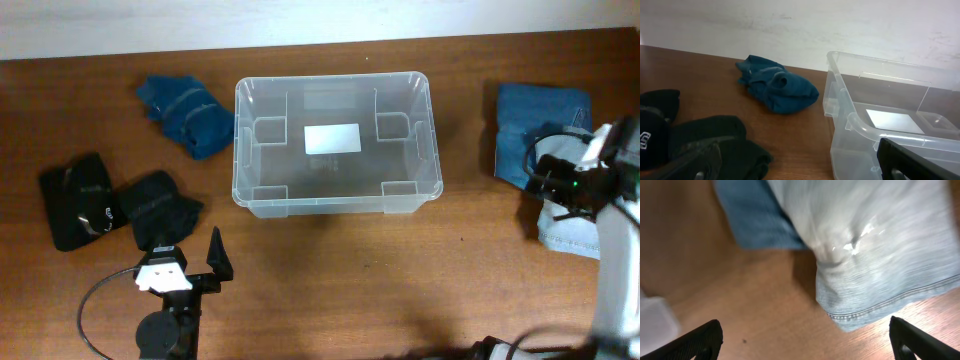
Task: Pack container
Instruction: 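Reach the right gripper to the light-blue folded jeans on the right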
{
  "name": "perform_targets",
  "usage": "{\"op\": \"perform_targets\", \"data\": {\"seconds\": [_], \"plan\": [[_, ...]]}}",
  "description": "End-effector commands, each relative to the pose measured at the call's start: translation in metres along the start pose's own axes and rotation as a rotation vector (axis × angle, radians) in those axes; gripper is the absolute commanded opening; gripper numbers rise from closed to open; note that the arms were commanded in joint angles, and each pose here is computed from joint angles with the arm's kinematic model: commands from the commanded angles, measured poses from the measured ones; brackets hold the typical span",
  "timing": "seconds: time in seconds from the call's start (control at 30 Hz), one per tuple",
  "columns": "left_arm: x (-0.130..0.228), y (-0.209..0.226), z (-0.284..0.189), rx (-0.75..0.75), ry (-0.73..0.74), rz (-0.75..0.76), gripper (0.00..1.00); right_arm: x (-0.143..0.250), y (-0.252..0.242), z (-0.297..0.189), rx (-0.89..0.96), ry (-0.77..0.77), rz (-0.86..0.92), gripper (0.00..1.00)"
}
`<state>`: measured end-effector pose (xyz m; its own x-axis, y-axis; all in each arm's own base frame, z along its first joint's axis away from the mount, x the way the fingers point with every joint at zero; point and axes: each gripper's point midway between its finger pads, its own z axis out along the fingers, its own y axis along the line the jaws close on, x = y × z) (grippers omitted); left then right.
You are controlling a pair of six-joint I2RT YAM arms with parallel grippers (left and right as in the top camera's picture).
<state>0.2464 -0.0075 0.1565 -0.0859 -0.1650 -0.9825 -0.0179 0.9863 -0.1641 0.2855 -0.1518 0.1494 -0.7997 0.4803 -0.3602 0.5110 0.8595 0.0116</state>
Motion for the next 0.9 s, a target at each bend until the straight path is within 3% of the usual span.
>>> {"op": "perform_targets", "data": {"seconds": [0.0,0.43,0.57,0.63,0.77,0.83,0.87], "plan": [[0.002,0.0,0.0,0.005,0.002,0.016,0.99,0.007,-0.01,0.025,0.053,0.094,-0.02,0.98],[0.002,0.0,0.0,0.005,0.002,0.016,0.99,0.009,-0.029,0.094,0.146,0.222,-0.249,1.0],[0.002,0.0,0.0,0.005,0.002,0.016,0.99,0.011,-0.041,0.105,0.21,0.25,-0.277,0.95],[0.002,0.0,0.0,0.005,0.002,0.016,0.99,0.011,-0.048,0.108,0.249,0.262,-0.282,0.85],[0.002,0.0,0.0,0.005,0.002,0.016,0.99,0.012,-0.055,0.113,0.294,0.276,-0.288,0.44],[0.002,0.0,0.0,0.005,0.002,0.016,0.99,0.011,-0.056,0.113,0.301,0.273,-0.285,0.17],[0.002,0.0,0.0,0.005,0.002,0.016,0.99,0.01,-0.056,0.113,0.303,0.268,-0.272,0.14]]}}
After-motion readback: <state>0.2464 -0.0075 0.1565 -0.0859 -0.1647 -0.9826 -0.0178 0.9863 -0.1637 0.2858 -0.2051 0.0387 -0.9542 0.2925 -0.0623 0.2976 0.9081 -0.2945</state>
